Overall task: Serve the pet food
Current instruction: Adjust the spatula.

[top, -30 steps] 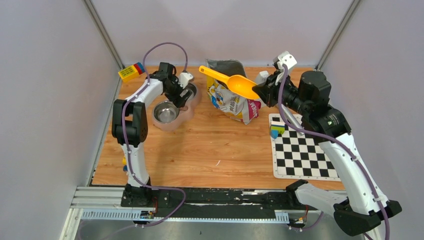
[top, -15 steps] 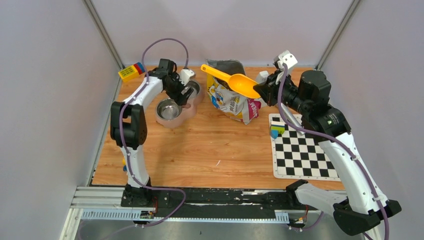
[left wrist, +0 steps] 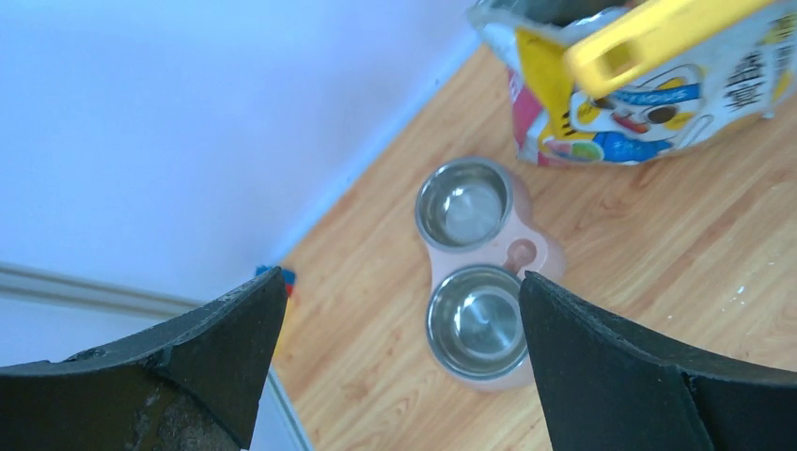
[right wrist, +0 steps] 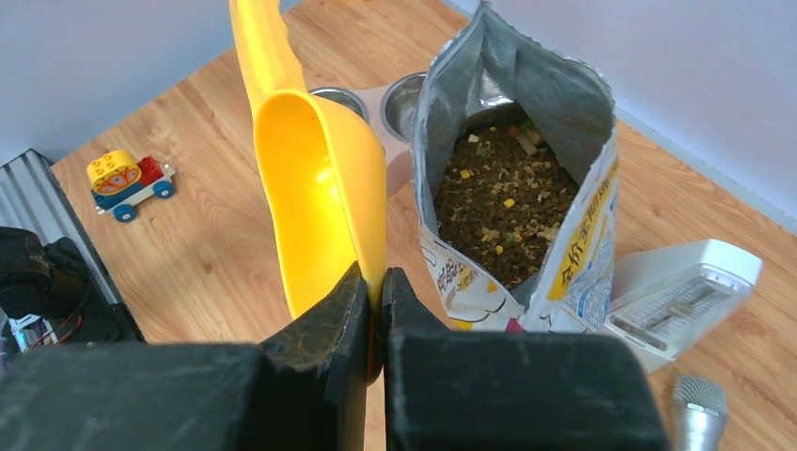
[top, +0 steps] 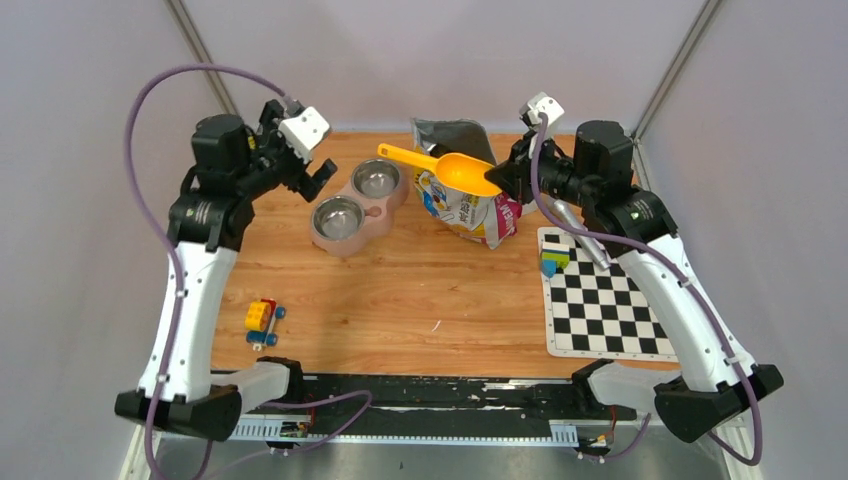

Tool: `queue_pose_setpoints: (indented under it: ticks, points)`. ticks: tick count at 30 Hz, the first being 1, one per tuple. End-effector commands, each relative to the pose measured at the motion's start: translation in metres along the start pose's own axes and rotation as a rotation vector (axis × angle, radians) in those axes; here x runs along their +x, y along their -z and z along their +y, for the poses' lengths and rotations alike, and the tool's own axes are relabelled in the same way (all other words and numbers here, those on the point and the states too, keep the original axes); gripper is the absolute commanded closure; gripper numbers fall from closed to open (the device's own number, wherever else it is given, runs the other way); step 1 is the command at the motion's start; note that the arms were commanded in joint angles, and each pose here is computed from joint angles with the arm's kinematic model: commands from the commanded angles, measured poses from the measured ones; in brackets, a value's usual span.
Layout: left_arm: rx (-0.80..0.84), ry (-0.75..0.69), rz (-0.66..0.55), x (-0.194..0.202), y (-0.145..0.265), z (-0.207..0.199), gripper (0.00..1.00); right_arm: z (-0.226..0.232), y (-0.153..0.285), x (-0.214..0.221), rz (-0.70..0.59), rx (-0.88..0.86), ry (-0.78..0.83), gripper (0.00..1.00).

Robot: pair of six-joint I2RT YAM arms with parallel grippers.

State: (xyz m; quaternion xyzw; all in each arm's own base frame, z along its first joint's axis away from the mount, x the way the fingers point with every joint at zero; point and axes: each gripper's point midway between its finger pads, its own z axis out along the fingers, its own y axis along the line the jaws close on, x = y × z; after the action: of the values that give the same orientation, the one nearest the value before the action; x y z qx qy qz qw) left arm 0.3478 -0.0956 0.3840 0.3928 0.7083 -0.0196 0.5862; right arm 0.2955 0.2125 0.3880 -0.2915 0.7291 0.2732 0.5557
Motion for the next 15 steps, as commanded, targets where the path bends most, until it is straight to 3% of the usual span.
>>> queue_pose_setpoints:
  ticks: [1, 9, 15]
  points:
    - [0.133, -0.098, -0.129, -0.027, 0.037, -0.033, 0.0, 0.011, 0.005, -0.027, -0.053, -0.059, 0.022, 1.0]
    - [0.463, -0.214, -0.315, -0.044, 0.063, -0.101, 0.0, 0.045, -0.011, -0.002, 0.082, -0.308, -0.07, 1.0]
    - [0.623, -0.226, -0.401, -0.054, 0.065, -0.129, 0.0, 0.075, -0.014, 0.011, 0.151, -0.52, -0.182, 1.0]
